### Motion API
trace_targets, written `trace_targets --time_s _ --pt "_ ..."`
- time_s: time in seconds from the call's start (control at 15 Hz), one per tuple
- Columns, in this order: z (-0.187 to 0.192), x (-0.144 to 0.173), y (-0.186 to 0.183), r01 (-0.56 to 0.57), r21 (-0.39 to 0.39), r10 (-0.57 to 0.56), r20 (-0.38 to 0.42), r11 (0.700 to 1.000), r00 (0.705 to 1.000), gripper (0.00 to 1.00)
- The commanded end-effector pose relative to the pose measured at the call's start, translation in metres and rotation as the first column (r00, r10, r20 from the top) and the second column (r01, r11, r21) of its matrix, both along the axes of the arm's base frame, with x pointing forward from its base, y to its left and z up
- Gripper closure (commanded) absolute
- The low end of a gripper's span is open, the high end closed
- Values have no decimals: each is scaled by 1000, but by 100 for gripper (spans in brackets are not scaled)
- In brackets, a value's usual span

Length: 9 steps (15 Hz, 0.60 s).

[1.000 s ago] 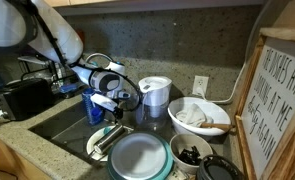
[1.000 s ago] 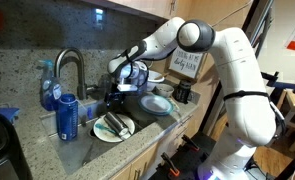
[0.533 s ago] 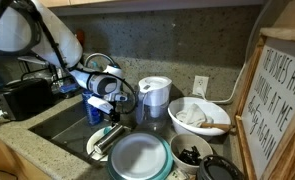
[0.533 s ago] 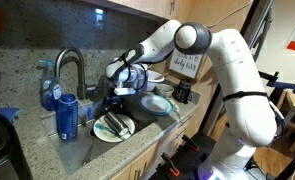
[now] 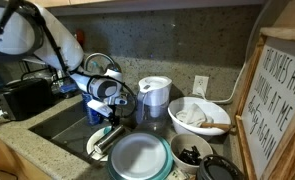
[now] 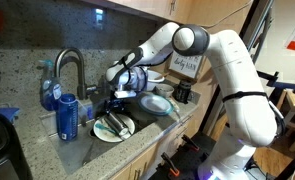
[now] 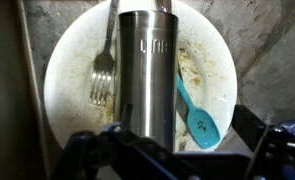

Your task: Take the object in the sink and put it in the bowl on the counter

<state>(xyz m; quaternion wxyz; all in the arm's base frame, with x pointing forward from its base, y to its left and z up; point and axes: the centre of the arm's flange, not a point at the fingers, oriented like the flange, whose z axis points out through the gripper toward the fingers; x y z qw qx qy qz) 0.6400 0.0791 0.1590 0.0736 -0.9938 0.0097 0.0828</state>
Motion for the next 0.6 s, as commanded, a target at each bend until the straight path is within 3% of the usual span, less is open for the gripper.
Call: trace_targets --time_s 0.0,0.53 --pt "-1 -12 -7 26 -36 -26 -6 999 1000 0" --pt "-13 -10 -18 14 -26 -15 -27 1000 1000 0"
